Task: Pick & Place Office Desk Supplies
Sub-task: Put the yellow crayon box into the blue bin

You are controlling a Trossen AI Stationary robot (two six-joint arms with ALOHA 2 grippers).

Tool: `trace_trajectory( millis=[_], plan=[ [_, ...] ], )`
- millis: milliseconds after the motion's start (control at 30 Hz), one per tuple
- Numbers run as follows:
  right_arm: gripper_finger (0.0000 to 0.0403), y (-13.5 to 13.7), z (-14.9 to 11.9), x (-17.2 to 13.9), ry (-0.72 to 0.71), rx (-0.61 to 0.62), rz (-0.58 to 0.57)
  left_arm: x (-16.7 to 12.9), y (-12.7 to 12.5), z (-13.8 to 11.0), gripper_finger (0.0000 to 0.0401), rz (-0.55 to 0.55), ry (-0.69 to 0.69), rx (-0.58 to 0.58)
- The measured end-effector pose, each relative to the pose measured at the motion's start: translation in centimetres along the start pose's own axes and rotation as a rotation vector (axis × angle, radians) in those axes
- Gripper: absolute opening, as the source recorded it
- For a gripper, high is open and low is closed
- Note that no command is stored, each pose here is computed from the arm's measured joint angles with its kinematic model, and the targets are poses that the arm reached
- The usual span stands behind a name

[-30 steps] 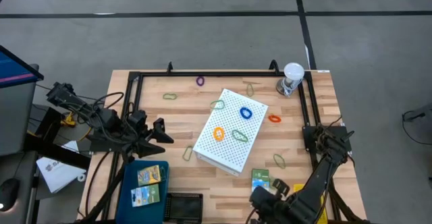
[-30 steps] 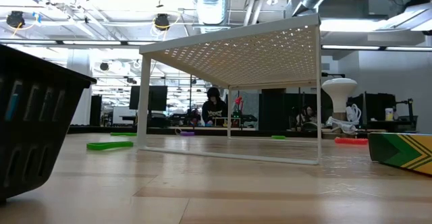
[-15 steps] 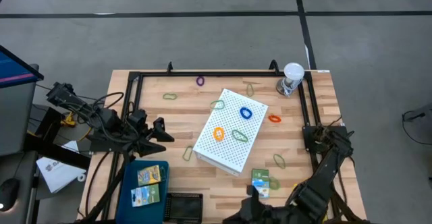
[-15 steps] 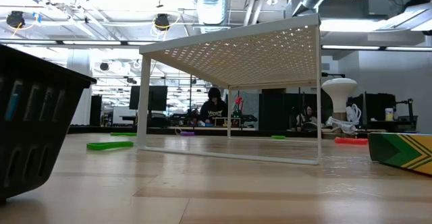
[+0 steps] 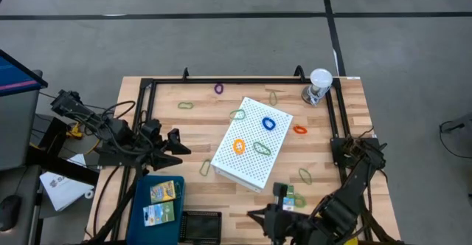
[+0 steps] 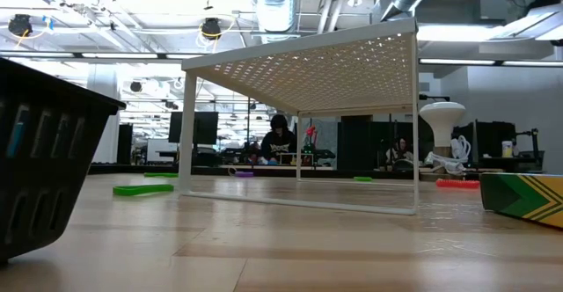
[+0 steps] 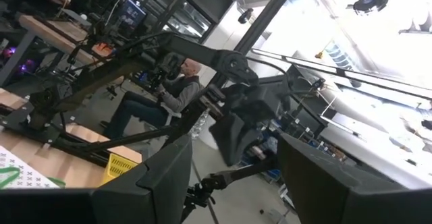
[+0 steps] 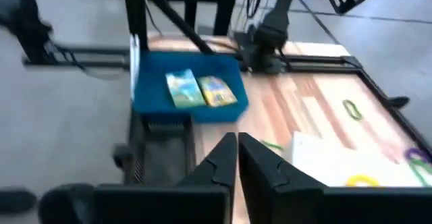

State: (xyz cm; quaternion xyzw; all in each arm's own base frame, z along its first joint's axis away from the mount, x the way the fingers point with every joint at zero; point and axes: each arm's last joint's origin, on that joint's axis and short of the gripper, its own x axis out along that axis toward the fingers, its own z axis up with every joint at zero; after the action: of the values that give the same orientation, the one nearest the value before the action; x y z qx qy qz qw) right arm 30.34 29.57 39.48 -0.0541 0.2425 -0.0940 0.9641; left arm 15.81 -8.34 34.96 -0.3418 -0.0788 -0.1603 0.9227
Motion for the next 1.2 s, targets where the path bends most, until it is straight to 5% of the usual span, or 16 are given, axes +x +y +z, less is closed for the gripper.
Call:
trace_trajectory(
  millis=[300, 567, 1200],
  plan=[
    [0.0108, -0.4, -3.3, -0.5, 0.312, -0.071, 0.034, 0.0, 0.1, 0.0, 0.0214, 0.019, -0.013, -0.007],
    [0.0170, 2.7, -7.2, -0.1, 0.442, -0.158, -0.007, 0.3, 0.3, -0.3, 0.0214, 0.048, -0.009, 0.002],
    [0.0183, 11.1, -19.1, 3.1, 0.494, -0.099, -0.233, 2.1, 1.0, -2.2, 0.0214, 0.087, 0.042, 0.021]
  ],
)
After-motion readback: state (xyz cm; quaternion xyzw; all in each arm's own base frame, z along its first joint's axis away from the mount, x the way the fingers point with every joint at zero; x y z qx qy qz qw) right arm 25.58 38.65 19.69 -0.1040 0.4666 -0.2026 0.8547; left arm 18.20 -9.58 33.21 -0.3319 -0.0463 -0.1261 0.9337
